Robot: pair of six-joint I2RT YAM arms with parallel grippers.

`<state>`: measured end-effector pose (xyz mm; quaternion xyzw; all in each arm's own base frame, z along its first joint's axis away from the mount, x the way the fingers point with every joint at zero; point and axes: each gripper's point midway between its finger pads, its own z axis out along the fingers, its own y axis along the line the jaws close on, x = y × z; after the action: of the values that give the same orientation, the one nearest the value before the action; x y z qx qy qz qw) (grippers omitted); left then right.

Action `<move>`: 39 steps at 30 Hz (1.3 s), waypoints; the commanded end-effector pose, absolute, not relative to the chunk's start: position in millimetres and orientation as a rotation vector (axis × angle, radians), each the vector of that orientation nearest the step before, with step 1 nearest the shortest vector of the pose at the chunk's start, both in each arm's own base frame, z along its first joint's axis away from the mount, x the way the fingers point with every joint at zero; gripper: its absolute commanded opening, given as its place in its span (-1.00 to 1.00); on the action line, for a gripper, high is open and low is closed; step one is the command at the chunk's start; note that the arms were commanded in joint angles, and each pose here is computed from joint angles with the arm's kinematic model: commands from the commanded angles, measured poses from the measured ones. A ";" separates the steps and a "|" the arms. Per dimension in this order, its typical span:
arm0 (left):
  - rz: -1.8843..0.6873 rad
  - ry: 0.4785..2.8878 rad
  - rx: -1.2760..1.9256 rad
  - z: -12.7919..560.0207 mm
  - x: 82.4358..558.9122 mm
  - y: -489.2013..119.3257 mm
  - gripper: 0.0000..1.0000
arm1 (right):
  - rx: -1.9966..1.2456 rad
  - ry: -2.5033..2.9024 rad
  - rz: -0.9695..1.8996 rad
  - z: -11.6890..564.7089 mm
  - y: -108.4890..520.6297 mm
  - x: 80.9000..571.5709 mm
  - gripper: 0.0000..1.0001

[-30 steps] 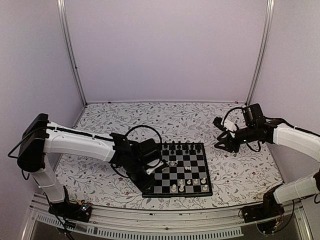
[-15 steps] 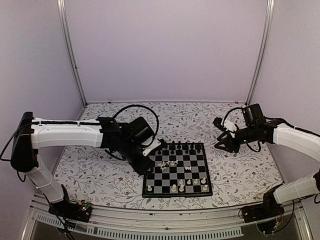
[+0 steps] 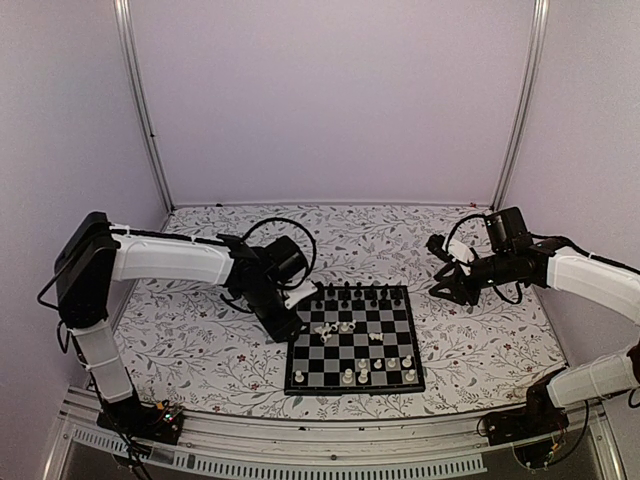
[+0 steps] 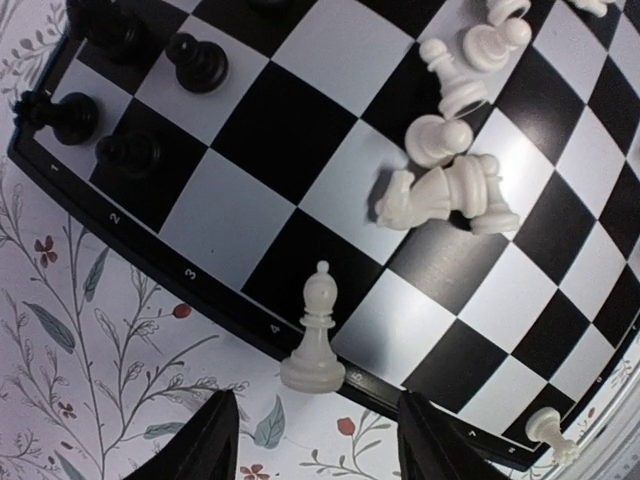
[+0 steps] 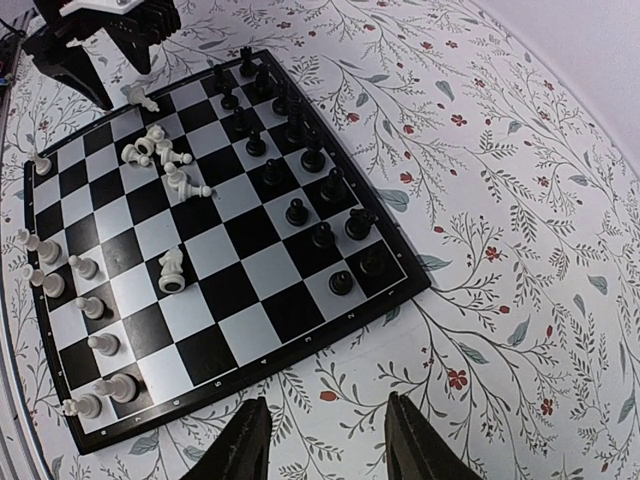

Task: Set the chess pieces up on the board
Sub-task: Pick up the chess piece from the chessboard.

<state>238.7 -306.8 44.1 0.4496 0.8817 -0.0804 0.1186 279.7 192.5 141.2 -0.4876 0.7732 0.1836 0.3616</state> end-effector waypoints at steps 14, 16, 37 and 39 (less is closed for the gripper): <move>-0.224 2.579 1.357 31.1 257.3 -314.4 -0.21 | -1.270 1.998 0.465 137.4 189.6 275.3 -0.17; -0.216 2.588 1.363 28.2 256.8 -313.6 -0.25 | -1.271 2.001 0.466 136.6 189.5 275.0 -0.17; -0.379 2.484 1.370 72.3 254.2 -334.0 -0.69 | -1.272 2.003 0.500 136.9 194.3 277.1 -0.17; -0.427 2.450 1.363 87.4 254.2 -340.3 -0.70 | -1.268 2.004 0.516 140.3 196.0 277.2 -0.18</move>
<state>248.0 -322.3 40.0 0.4699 0.8707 -0.0996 0.1061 279.2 193.3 139.5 -0.4919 0.7712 0.1848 0.3594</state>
